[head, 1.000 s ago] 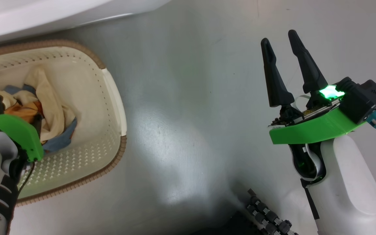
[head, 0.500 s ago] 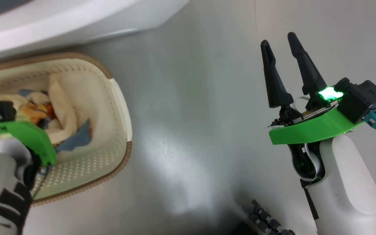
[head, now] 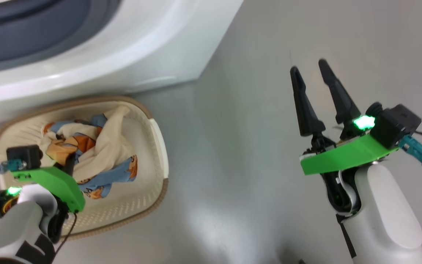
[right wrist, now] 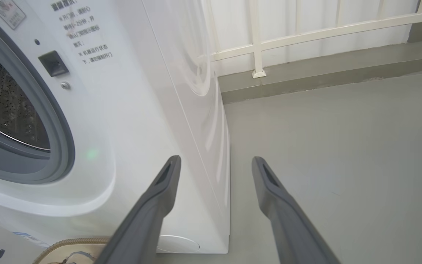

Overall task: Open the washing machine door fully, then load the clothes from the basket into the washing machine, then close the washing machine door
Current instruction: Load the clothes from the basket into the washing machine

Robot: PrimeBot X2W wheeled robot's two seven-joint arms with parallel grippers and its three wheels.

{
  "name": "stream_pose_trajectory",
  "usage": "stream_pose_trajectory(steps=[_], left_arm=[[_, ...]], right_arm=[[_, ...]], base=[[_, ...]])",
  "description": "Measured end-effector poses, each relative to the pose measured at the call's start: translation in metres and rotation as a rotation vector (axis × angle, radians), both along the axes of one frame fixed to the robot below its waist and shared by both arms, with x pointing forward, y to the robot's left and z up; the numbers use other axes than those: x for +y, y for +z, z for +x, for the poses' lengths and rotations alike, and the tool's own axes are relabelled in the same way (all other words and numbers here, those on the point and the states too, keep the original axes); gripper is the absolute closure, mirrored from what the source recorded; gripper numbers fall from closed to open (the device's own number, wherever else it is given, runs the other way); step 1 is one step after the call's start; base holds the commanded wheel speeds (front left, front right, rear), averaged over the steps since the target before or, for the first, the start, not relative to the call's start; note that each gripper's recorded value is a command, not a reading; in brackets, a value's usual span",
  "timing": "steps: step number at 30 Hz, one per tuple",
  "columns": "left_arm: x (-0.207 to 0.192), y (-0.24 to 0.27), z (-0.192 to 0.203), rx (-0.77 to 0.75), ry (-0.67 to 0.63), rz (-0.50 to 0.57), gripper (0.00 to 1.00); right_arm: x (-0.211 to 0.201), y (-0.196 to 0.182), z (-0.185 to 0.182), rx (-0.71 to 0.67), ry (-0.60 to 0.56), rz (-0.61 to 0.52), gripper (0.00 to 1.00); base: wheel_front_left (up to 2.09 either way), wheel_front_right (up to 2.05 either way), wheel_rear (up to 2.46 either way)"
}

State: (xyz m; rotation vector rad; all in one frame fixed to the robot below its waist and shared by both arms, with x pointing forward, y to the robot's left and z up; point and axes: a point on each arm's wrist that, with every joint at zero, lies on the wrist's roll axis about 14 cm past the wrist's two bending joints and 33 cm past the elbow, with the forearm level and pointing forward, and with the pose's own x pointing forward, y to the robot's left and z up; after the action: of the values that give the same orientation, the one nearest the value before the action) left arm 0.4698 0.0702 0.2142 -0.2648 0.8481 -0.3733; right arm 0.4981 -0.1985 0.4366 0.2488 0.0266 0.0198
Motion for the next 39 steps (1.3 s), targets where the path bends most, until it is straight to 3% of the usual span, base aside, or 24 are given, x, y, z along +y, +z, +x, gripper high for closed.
stream_pose_trajectory(steps=[15,39], left_arm=[[0.019,0.114,0.008,-0.291,0.090,-0.086,1.00],[0.061,0.269,-0.037,-0.767,0.244,-0.087,1.00]], right_arm=[[0.012,0.048,-0.030,-0.080,0.025,0.021,0.00],[0.022,0.100,-0.073,-0.191,0.073,0.038,0.00]], base=[[0.00,0.00,0.00],[0.00,0.00,0.00]])
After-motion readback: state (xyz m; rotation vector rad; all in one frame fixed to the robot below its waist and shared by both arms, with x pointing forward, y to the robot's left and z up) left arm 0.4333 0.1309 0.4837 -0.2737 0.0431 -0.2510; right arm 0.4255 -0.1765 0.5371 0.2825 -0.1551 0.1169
